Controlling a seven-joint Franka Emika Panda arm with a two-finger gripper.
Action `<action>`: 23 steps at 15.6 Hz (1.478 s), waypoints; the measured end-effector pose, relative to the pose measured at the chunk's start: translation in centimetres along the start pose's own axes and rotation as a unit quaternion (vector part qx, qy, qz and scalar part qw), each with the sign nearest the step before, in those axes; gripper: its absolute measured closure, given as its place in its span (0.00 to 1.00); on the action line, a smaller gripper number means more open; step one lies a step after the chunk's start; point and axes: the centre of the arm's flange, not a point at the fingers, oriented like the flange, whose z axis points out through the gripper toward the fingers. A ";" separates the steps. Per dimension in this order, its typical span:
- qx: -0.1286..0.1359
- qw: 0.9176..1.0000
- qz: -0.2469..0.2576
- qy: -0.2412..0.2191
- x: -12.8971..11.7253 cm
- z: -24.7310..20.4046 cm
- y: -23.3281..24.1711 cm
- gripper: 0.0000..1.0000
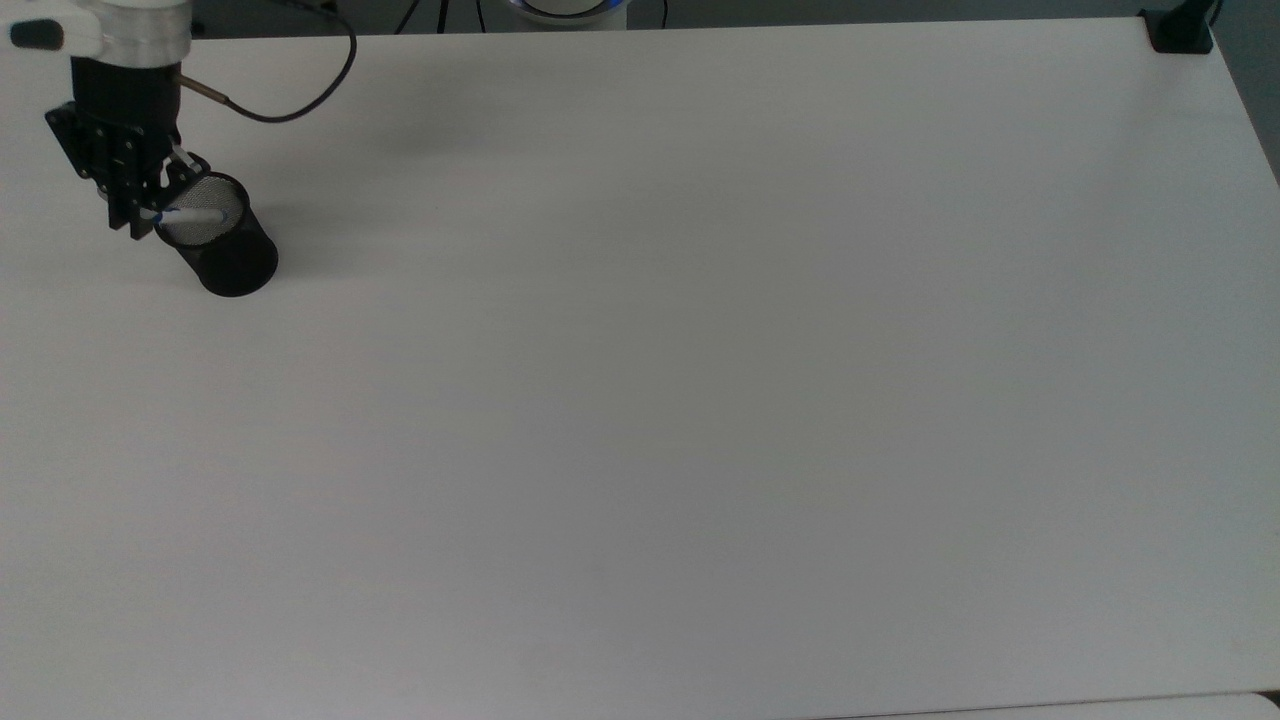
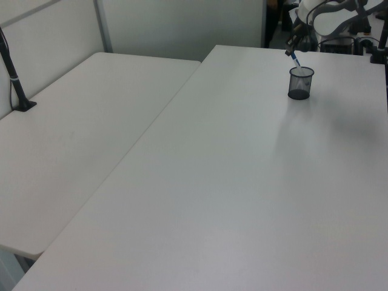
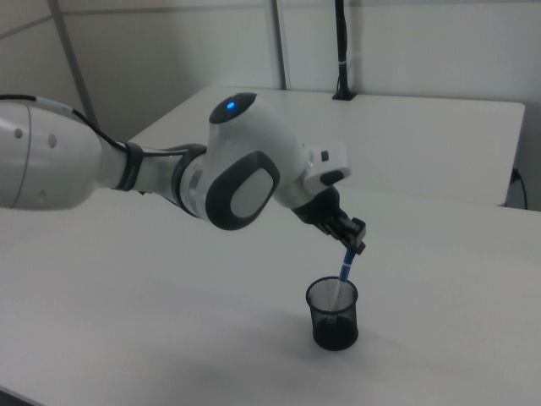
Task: Remove the marker
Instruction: 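Lift the marker up out of the cup and carry it away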
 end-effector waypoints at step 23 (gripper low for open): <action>0.118 0.966 -0.137 -0.182 -1.8 -10.6 -29.3 0.83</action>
